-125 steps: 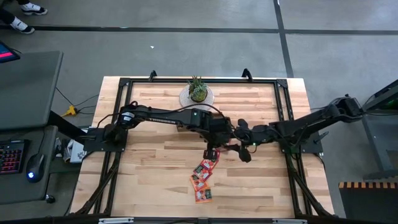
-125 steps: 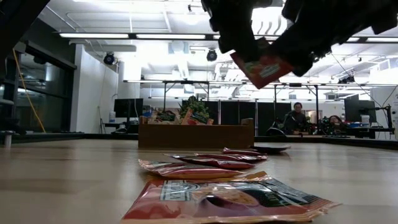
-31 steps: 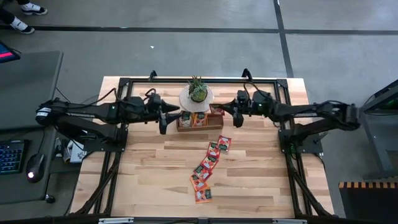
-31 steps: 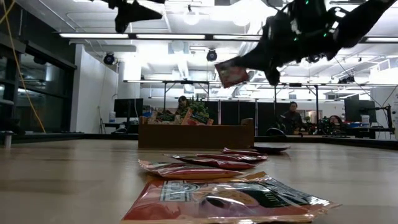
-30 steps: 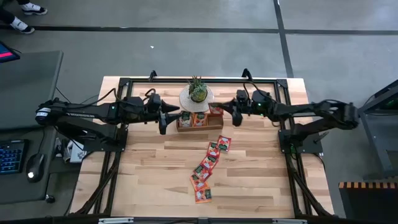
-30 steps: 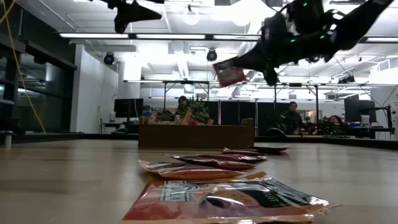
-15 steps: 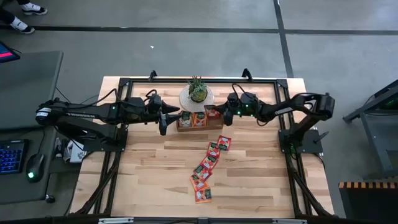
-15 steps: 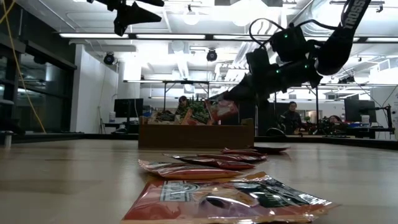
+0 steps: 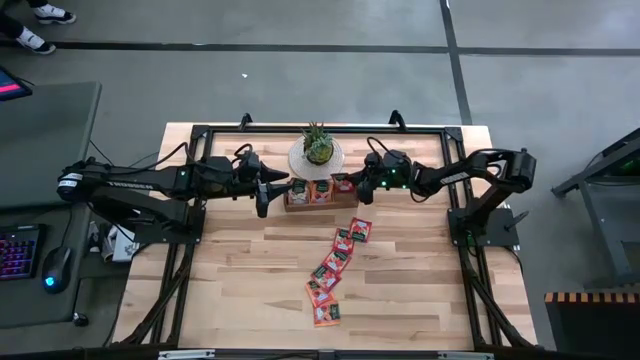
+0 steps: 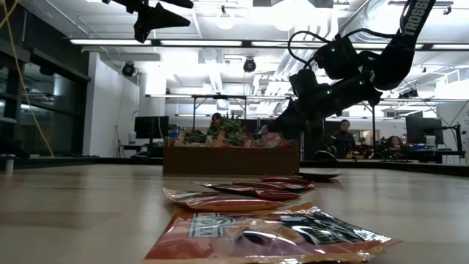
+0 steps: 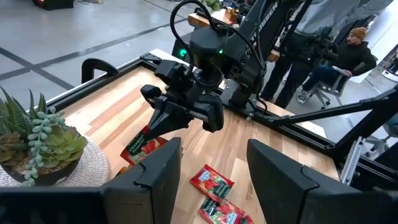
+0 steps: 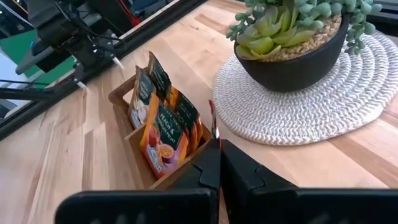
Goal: Pick & Place Tea
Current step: Put the red tea bag into the right section of the wooden organizer, then put the bottom orange tea bag into the middle section of the wooden organizer
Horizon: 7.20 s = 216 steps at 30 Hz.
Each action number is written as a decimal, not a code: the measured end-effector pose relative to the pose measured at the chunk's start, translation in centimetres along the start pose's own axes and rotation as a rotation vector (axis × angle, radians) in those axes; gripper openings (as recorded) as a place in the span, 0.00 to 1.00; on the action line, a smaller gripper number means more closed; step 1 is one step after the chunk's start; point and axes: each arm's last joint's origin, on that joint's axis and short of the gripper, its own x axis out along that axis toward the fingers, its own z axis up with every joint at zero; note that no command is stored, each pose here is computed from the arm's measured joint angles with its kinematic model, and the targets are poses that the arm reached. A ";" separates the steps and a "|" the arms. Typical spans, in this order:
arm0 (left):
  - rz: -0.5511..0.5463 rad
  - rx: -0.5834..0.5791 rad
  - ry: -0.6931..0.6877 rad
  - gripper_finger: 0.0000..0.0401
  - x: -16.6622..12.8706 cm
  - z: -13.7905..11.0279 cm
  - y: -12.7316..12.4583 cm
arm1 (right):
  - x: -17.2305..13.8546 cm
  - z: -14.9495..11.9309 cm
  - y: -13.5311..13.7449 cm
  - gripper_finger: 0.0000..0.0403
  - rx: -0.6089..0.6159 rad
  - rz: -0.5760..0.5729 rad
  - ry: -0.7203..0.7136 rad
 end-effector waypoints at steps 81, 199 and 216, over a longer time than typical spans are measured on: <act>-0.271 -0.308 0.701 0.45 7.3 -16.1 -14.2 | -11.7 -5.5 15.2 0.34 -0.172 0.236 0.363; -0.130 0.339 0.913 0.45 13.1 -22.8 -20.7 | -2.4 -18.7 26.4 0.00 0.535 0.003 0.677; -0.117 0.476 0.865 0.45 12.3 -15.9 -23.6 | -7.1 -14.4 27.5 0.00 0.311 -0.007 0.537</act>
